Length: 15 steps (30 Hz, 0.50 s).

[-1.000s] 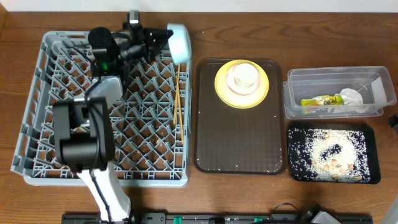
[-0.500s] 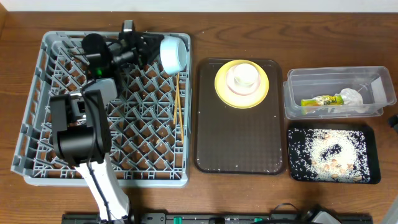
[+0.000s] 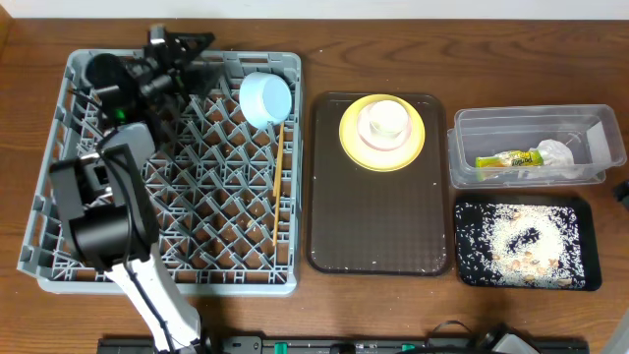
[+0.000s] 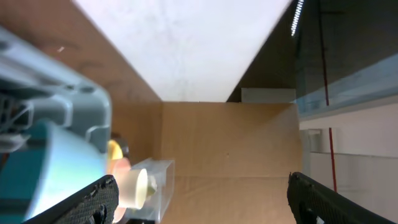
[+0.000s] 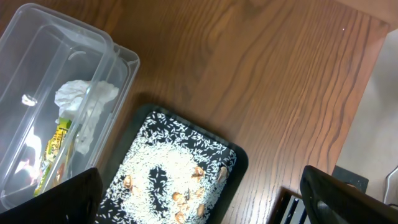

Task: Sort waste into correct bins and load items into the dishwasher rack
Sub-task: 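Lower the bowl into the back of the dish rack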

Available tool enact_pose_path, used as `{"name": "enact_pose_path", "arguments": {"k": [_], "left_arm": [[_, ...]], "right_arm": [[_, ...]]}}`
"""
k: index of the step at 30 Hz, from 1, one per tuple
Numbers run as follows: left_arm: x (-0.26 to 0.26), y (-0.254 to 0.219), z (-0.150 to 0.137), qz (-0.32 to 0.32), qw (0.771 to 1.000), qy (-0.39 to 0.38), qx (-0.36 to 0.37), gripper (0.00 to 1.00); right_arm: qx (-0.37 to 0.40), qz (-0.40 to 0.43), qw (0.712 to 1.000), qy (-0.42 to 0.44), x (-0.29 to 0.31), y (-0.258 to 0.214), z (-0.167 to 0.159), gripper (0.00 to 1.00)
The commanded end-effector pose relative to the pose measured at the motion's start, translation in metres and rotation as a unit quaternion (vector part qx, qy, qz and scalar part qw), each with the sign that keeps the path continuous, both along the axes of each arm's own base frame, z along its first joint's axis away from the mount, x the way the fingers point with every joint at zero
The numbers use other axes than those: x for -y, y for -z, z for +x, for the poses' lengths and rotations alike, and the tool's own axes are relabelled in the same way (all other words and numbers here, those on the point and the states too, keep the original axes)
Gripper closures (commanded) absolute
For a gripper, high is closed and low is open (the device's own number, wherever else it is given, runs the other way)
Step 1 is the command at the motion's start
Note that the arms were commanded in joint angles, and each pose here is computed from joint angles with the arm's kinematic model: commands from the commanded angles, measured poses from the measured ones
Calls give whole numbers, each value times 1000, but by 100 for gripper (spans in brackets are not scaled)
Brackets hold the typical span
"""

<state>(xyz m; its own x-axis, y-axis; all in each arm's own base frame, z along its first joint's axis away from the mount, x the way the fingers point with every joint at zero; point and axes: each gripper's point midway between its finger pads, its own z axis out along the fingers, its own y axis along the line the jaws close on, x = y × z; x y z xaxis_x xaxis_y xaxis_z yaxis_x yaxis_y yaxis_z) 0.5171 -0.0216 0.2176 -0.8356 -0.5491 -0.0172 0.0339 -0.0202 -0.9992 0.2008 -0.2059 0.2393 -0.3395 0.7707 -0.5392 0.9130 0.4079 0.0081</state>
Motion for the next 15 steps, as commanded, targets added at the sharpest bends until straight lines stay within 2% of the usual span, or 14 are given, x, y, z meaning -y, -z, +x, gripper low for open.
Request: {"name": "enact_pose_path", "arguments": {"k": [1, 8, 12, 15], "left_arm": [[1, -80, -10, 24, 995, -15, 93, 11], [27, -170, -45, 58, 976, -33, 209, 12], [46, -186, -55, 81, 976, -58, 194, 12], [59, -185, -59, 130, 971, -101, 174, 12]], "right_arm": [[1, -2, 1000, 6, 2, -2, -3, 1], [1, -2, 1000, 6, 2, -2, -3, 1], [1, -2, 1000, 6, 2, -2, -3, 1], [1, -2, 1000, 6, 2, -2, -3, 1]]}}
